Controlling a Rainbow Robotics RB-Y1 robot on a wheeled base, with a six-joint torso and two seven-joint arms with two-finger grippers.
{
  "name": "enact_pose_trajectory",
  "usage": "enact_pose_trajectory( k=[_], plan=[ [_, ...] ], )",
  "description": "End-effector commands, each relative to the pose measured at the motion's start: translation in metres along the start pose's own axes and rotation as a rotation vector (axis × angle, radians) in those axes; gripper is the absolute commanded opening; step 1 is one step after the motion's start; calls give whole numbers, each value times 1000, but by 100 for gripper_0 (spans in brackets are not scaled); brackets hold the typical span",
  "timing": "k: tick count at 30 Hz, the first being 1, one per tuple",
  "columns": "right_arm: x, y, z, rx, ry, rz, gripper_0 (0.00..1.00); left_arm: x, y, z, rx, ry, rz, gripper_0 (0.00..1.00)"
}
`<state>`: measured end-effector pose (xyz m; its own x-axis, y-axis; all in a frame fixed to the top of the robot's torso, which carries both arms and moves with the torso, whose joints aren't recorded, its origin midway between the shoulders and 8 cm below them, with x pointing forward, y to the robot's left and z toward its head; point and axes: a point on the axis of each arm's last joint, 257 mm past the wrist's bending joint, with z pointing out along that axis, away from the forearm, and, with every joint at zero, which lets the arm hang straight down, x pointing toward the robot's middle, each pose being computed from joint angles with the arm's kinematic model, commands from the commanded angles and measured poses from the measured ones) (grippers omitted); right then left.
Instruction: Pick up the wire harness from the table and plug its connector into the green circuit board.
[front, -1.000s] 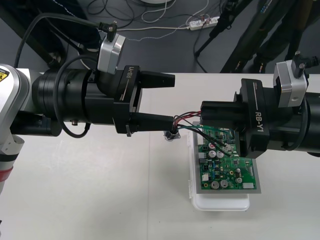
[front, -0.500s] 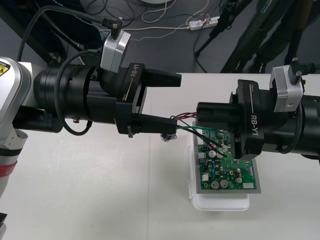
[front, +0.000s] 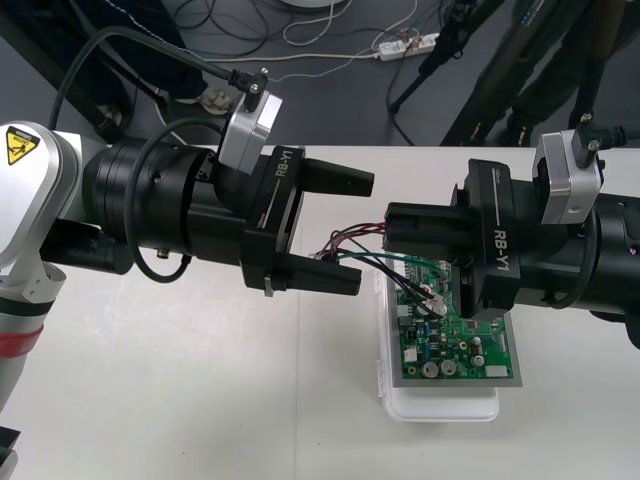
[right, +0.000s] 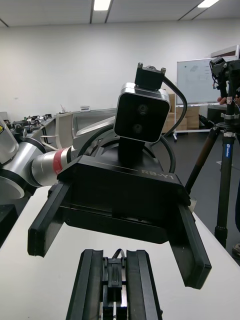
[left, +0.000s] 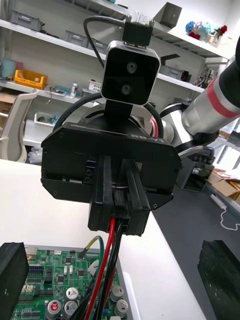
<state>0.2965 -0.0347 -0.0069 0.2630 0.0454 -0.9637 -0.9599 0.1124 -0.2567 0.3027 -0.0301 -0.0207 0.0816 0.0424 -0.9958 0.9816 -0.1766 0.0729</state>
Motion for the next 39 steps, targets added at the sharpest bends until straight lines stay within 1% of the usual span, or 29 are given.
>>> enact_pose_trajectory(
  k=[1,7,35,36,37,38,39],
  plan=[
    [-9,14,7,-20,-35,-46,0,-9,-16,17,71,13,152,100],
    [-10,14,9,-19,-44,-43,0,-8,-16,17,73,11,215,100],
    [-12,15,9,-19,-56,-33,0,-16,-29,21,117,-33,222,99],
    [-12,16,9,-21,-58,-32,0,-16,-29,21,115,-34,222,93],
    [-12,15,9,-19,-56,-33,0,-16,-29,21,118,-35,223,69],
    [-12,15,9,-20,-59,-30,0,-17,-29,21,118,-36,224,28],
    [-12,15,9,-19,-59,-32,0,-16,-29,22,119,-36,225,0]
  ],
)
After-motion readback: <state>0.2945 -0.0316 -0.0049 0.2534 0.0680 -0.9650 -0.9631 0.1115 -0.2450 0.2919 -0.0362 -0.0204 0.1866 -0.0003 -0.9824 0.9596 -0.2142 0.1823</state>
